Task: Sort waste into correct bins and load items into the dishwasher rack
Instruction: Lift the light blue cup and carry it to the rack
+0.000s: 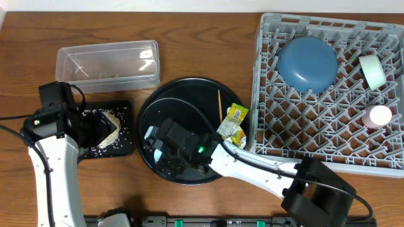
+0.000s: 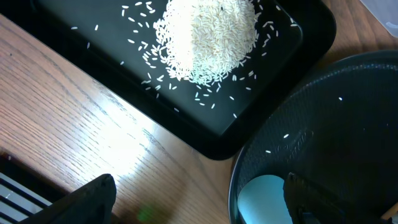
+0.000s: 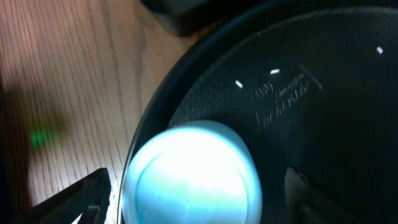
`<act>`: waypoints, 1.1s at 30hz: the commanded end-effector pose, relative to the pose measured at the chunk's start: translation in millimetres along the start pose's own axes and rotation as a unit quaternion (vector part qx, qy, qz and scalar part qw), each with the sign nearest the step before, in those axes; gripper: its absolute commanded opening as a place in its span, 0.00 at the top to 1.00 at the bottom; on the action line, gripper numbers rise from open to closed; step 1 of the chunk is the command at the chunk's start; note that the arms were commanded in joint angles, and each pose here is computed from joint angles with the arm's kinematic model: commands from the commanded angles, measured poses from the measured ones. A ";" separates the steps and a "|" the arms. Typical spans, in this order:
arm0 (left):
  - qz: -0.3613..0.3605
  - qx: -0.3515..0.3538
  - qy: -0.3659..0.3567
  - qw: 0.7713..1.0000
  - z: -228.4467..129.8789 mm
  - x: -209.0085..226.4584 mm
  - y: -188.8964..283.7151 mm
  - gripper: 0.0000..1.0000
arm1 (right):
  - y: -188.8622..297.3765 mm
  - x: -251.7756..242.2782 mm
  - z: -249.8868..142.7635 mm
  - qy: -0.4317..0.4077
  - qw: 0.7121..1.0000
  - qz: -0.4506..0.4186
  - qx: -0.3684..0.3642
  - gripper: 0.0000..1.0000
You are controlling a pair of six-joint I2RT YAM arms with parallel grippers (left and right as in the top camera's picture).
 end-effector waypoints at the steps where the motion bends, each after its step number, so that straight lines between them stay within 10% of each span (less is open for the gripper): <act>1: 0.008 0.004 0.006 1.000 -0.9 2.9 -2.0 0.13 | -8.6 3.5 -7.3 0.000 1.000 0.001 0.009 0.17; 19: 0.008 0.004 0.006 1.000 -0.9 2.9 -1.9 0.13 | 4.9 -6.4 3.6 -0.030 0.999 -0.014 -0.010 0.50; 33: 0.008 0.004 0.006 1.000 -1.0 3.0 -2.0 0.13 | 237.4 -152.6 42.3 -0.181 0.938 -0.229 -0.188 0.53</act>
Point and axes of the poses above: each gripper's point midway between its finger pads, its own y axis back along the fingers, its own x axis along the line the jaws close on, z = x × y, the point moved 4 cm from there along y, back along the fingers, and after that the axes turned 11 degrees about -y, right-handed, at the moved point
